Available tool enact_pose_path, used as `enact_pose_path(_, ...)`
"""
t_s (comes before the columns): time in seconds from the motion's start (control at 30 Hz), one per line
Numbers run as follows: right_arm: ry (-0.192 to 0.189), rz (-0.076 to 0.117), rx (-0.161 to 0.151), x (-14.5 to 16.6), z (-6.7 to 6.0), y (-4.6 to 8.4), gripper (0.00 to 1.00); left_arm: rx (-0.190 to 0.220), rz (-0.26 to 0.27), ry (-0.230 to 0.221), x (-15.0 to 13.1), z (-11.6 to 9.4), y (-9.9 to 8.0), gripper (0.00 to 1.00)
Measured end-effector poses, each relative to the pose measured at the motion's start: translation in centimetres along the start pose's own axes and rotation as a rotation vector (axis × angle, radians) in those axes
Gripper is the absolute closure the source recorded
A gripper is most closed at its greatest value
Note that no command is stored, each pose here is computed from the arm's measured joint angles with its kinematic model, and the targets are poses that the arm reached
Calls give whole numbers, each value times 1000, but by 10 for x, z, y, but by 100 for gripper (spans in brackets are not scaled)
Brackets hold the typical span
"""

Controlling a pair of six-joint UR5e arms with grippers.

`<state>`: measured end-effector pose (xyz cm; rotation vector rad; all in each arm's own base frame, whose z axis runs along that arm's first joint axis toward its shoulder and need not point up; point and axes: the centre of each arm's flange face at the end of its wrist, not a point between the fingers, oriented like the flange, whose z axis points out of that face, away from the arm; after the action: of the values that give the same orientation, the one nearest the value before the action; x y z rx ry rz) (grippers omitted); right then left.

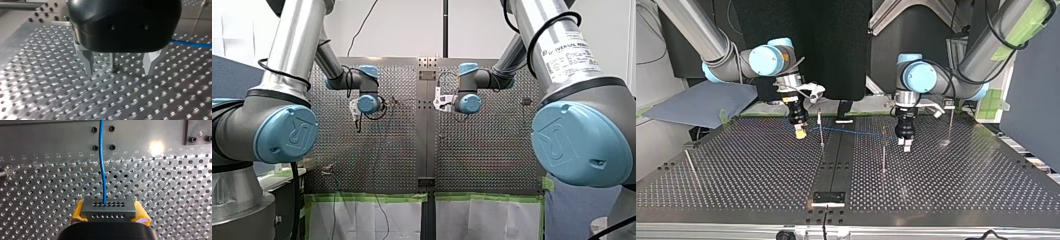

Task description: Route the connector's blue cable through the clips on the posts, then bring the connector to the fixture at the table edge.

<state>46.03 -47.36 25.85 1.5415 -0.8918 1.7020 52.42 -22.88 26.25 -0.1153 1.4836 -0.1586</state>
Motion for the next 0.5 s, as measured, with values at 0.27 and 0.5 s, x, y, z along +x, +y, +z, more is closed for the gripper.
enact_pose_path(0.27, -5, -1, 1, -1, 0, 0, 100, 50, -30, 62, 5, -17, -5, 2)
enact_pose_path(0.5, -9, -1, 1, -1, -1, 0, 100, 103, -91, 36, -5, -33, -9, 2)
